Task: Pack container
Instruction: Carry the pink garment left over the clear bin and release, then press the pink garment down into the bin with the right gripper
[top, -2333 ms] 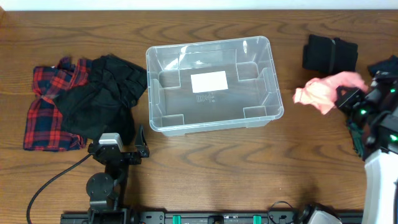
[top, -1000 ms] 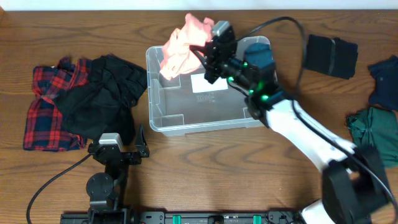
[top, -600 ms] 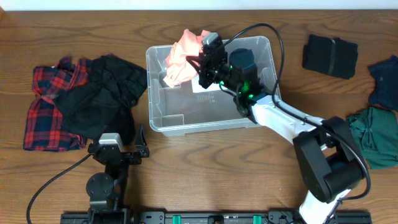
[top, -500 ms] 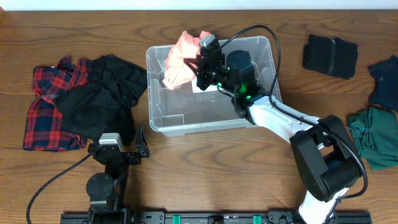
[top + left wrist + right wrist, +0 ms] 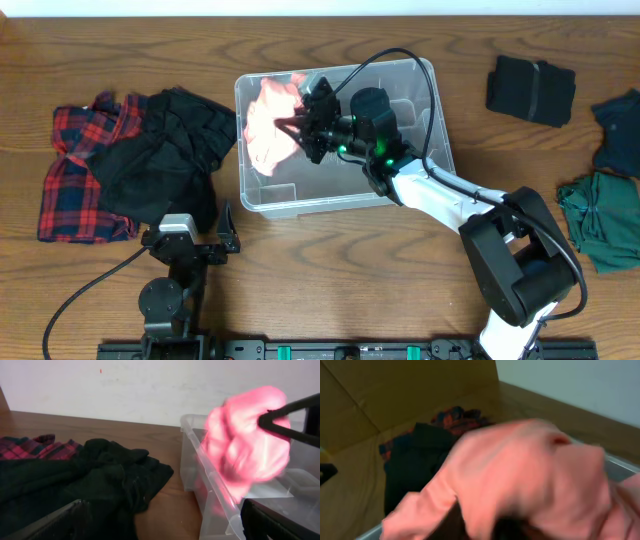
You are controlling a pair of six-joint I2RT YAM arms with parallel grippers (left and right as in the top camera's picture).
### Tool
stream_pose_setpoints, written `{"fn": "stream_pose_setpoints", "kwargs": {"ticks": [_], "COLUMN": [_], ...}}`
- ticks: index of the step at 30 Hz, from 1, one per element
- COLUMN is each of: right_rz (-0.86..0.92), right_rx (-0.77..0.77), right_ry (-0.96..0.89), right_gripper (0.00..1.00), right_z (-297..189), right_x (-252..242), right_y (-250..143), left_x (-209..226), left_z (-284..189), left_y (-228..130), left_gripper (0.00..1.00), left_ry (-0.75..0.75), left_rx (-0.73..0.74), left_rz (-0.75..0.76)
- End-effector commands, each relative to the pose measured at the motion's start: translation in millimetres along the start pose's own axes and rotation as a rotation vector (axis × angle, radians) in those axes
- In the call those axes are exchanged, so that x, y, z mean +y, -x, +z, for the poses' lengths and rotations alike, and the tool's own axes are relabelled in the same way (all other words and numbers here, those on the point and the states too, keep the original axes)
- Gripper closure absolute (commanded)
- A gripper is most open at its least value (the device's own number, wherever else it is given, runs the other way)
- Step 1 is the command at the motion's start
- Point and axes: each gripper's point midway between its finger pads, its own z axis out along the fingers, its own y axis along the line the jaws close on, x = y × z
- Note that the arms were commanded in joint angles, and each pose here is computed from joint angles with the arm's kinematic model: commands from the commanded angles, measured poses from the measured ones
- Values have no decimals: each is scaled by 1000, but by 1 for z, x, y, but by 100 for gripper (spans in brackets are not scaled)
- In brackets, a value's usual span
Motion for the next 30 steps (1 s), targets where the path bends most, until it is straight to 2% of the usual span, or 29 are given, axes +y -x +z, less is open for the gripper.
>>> {"fn": "stream_pose_setpoints", "kwargs": {"ticks": [1, 2, 9, 12, 19, 25, 30], "right_rz": [-12, -6, 139, 196, 390, 463, 427], "right_rx": [5, 11, 11, 16, 131, 298, 457], "right_ry": [0, -9, -46, 14, 169, 52, -207], "right_gripper": [9, 1, 1, 1, 1, 1, 1], "right_z": [2, 2, -16, -32, -78, -95, -112], "right_x": [1, -2, -29, -34, -43, -54, -68], "right_y": [3, 1, 5, 9, 0, -23, -19], "left_x": [1, 1, 1, 1, 1, 1, 1], "left_z": [1, 1, 1, 1, 1, 1, 1], "left_y": [-16, -16, -16, -16, -16, -16, -16], "left_gripper": [2, 2, 2, 2, 2, 2, 2], "left_ry": [0, 0, 0, 0, -1, 0, 0], "left_rx": [49, 49, 49, 49, 49, 49, 49], "left_rz": [13, 13, 13, 13, 13, 13, 13]}}
